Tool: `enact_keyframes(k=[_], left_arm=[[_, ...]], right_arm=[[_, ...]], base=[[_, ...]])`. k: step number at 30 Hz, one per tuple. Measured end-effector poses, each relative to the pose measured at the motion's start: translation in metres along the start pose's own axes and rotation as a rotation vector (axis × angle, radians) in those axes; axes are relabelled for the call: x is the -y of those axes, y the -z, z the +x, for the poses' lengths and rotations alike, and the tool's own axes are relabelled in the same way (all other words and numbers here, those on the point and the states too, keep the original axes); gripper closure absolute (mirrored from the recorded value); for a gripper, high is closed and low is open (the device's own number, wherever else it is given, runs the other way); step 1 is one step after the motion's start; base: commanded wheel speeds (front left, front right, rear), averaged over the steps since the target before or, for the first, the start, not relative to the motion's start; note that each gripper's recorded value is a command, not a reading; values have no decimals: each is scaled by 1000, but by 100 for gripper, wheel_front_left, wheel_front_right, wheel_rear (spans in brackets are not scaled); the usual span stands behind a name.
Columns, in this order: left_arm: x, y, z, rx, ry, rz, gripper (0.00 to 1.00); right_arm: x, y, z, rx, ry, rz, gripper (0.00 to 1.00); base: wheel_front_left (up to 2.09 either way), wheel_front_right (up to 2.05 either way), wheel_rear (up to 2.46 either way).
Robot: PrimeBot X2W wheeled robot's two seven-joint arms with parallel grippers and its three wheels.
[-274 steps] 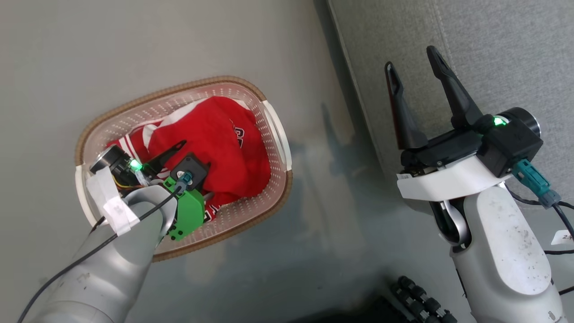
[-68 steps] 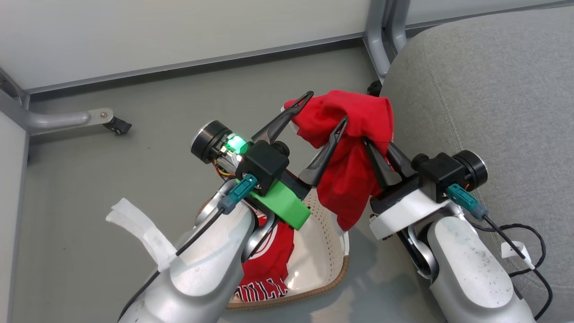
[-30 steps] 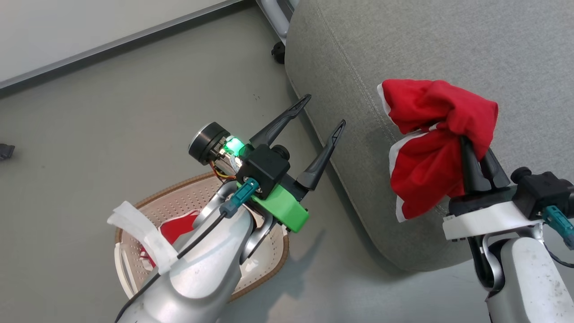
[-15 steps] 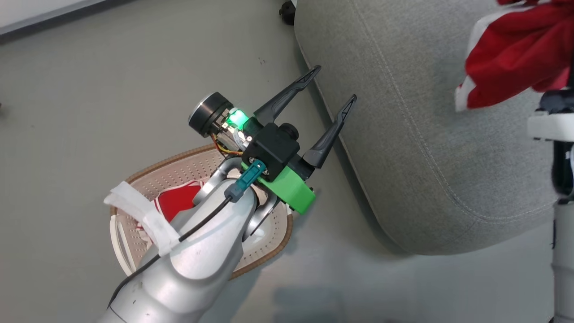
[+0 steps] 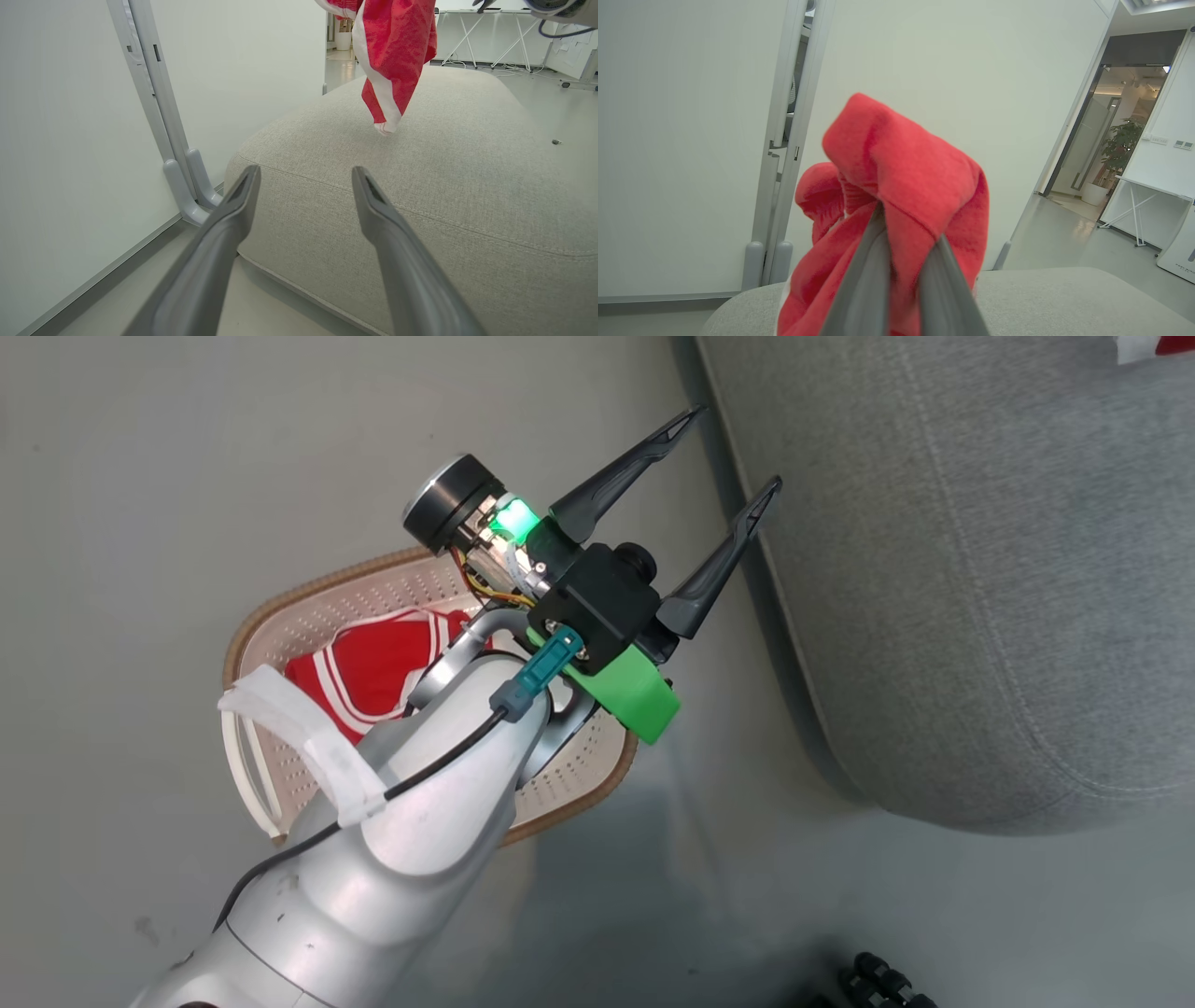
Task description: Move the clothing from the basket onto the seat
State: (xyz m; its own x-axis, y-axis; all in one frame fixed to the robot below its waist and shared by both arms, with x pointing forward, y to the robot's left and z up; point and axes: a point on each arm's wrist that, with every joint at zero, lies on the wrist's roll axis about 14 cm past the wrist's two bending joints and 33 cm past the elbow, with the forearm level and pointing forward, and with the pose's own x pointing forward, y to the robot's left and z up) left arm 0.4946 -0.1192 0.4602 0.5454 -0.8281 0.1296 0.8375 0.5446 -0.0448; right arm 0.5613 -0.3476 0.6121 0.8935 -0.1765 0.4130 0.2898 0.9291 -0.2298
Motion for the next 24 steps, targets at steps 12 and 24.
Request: enact_keyframes(k=[12, 24], left_arm=[[-19, 33, -10, -49, -35, -30, 0], [-29, 23, -16, -45, -73, -17, 0]], right_arm=[[-39, 137, -23, -356, -48, 47, 100], [-47, 171, -48, -495, -43, 90, 0]], base=[[0, 0, 0], [0, 0, 0]])
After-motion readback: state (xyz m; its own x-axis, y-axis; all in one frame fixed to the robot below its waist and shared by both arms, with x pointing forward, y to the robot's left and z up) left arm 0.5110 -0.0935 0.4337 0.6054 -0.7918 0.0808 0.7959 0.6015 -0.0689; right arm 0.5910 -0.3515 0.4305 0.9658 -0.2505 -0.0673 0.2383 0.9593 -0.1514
